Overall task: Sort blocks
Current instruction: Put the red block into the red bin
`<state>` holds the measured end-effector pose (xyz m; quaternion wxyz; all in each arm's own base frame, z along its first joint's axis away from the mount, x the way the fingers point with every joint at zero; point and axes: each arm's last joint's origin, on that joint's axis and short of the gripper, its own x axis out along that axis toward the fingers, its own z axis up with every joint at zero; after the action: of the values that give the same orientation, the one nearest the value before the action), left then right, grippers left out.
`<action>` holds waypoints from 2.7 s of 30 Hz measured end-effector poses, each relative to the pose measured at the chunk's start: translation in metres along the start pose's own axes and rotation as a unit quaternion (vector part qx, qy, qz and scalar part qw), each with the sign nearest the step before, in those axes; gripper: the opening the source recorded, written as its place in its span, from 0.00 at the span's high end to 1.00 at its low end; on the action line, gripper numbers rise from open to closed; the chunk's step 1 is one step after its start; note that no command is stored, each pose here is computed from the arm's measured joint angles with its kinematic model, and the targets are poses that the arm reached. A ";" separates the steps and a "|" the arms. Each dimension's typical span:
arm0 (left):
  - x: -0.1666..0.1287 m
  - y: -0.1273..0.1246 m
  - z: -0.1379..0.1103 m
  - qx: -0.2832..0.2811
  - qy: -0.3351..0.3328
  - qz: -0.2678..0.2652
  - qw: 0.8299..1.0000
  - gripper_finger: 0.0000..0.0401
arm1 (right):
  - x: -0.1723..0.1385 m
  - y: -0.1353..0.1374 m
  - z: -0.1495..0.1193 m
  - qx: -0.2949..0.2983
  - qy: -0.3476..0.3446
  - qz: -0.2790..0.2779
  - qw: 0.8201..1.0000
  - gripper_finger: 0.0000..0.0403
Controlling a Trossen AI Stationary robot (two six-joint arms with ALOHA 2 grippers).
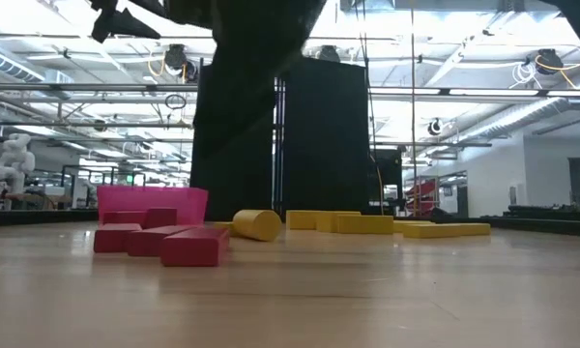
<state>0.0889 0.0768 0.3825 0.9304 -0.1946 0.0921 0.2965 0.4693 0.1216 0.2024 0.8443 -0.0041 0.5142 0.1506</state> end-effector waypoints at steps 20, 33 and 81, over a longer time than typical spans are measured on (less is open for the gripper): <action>0.000 0.000 0.000 0.009 0.003 -0.003 1.000 0.39 | 0.028 0.018 -0.010 -0.114 0.032 -0.008 0.993 0.27; 0.000 0.001 -0.005 0.008 0.028 0.004 1.000 0.39 | 0.034 0.013 -0.004 -0.138 0.001 -0.023 0.990 0.27; 0.000 0.002 -0.005 0.033 0.025 0.012 0.999 0.39 | 0.005 -0.022 -0.002 -0.230 0.144 -0.007 0.963 0.27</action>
<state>0.0880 0.0762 0.3773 0.9303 -0.1699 0.1279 0.2990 0.4754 0.1013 0.1933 0.7391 -0.2233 0.5815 0.2564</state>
